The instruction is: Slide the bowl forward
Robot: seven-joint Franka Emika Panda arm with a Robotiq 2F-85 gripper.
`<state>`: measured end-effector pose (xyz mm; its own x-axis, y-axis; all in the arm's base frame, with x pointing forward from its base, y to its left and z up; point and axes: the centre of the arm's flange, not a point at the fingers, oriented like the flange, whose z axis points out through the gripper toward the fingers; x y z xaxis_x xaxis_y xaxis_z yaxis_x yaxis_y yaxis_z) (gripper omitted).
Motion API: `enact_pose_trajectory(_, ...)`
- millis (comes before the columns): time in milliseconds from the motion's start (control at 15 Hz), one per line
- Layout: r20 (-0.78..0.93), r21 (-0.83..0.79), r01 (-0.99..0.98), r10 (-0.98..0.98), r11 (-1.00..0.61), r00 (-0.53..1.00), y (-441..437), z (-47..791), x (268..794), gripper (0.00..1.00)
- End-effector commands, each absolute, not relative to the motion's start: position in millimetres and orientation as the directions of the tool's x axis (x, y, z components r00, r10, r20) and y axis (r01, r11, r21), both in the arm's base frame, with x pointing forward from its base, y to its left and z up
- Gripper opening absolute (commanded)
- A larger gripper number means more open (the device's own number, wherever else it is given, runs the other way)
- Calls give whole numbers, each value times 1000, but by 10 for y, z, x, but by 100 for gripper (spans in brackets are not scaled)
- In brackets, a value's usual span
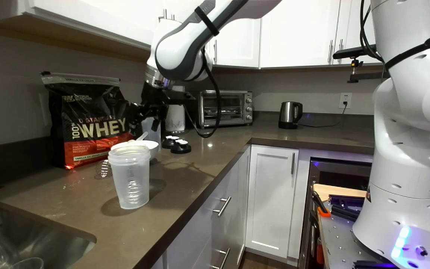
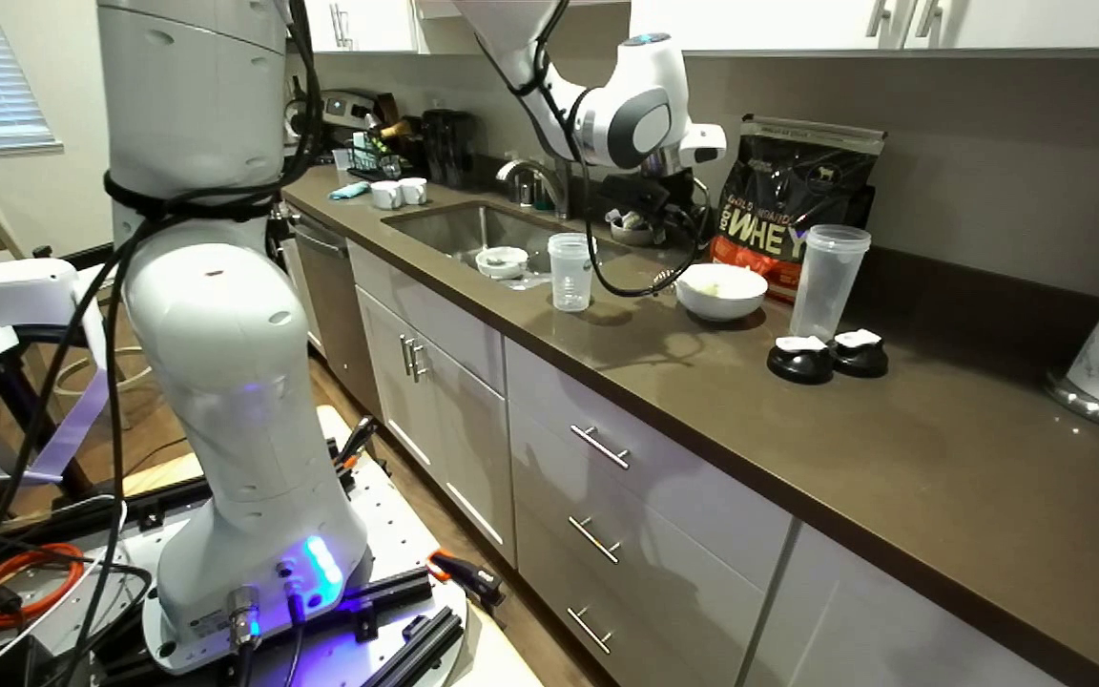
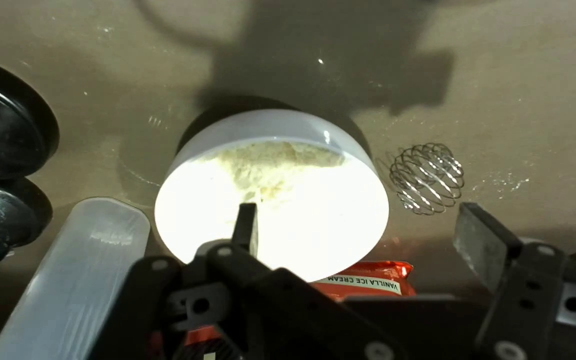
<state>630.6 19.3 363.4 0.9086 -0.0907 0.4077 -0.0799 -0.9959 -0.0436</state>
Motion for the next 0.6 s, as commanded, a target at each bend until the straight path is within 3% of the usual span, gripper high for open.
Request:
enact_pose_trajectory(0,441,-33,-96,-100,-995,892,253,3472,6506,100)
enact_pose_trajectory(533,455,11,-129,-110,-992,884,174,3312,6617,100)
